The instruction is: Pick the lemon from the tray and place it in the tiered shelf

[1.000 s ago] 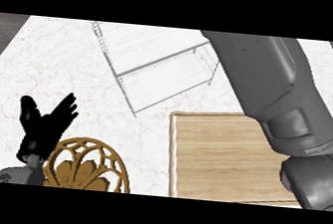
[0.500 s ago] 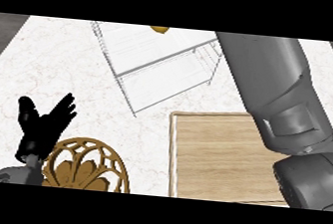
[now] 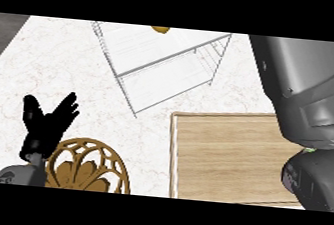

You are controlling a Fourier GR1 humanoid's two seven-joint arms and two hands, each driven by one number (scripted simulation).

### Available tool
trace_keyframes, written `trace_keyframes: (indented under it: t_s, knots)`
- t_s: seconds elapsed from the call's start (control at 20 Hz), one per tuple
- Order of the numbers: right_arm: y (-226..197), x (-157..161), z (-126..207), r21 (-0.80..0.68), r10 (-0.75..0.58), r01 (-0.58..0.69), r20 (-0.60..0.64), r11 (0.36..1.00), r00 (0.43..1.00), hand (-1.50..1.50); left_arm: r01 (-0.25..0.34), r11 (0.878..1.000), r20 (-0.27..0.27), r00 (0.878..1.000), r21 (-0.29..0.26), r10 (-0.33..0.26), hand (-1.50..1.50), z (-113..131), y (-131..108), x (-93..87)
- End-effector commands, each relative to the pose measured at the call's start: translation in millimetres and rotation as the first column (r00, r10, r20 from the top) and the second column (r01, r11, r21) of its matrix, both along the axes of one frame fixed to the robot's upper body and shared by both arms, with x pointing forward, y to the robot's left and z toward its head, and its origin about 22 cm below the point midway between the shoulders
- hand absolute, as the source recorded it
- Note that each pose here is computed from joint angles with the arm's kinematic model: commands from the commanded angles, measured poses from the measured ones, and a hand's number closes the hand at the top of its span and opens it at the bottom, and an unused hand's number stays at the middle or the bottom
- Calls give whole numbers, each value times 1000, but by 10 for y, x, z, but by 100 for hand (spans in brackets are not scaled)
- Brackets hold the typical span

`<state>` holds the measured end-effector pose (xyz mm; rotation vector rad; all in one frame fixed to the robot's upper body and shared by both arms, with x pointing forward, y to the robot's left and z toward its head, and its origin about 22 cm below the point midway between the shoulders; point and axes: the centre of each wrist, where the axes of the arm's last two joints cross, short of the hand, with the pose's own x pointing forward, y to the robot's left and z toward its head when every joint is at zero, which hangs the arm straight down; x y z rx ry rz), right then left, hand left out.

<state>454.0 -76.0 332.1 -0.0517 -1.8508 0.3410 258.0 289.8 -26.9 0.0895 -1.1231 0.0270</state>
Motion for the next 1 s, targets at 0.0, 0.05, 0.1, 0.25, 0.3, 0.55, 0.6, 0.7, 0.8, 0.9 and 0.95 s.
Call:
trace_keyframes:
  t_s: [0.0, 0.05, 0.1, 0.25, 0.3, 0.55, 0.6, 0.7, 0.8, 0.9, 0.95]
  knots:
    - [-230, 8, 203, 87, -89, 88, 5, 992, 996, -150, 1, 1000, -6, 1000, 0, -1, 0, 7, -132, -13]
    - [-453, 48, 225, 91, -145, 144, 12, 985, 989, -150, -3, 1000, 6, 1000, 1, 3, 0, -39, 50, -58]
    - [-428, 77, 100, 75, -199, 196, 32, 978, 980, -150, -9, 1000, -10, 1000, -18, 8, 0, 75, -40, 107]
    - [-783, 45, 416, 136, -299, 297, -6, 945, 954, -150, -1, 1000, 1, 1000, 0, 1, 0, 12, -38, -34]
    - [-901, 125, 172, 142, -320, 318, -9, 937, 947, -150, 5, 1000, -12, 1000, 0, -5, 0, 169, -21, 93]
    - [-1628, 114, 234, 215, -357, 365, -76, 906, 931, -150, -8, 1000, 14, 1000, 5, 8, 0, -2, -6, -50]
    - [-1701, 82, 355, 248, -357, 368, -91, 896, 930, -150, -8, 1000, 1, 1000, -9, 8, 0, -58, 14, -89]
    - [-2085, 87, 113, 206, -336, 346, -86, 915, 938, -150, 9, 1000, -1, 1000, -19, -9, 0, -18, 71, -123]
    - [-2209, 82, 73, 228, -297, 309, -85, 923, 951, -150, 15, 1000, -7, 1000, -4, -15, 0, -5, 17, -28]
    - [-2322, 43, 129, 231, -291, 299, -70, 926, 954, -150, 2, 1000, 6, 1000, 1, -2, 0, 70, -120, -23]
    - [-2417, 44, 23, 224, -292, 302, -75, 927, 953, -150, 4, 1000, 1, 1000, -2, -4, 0, -136, -91, -130]
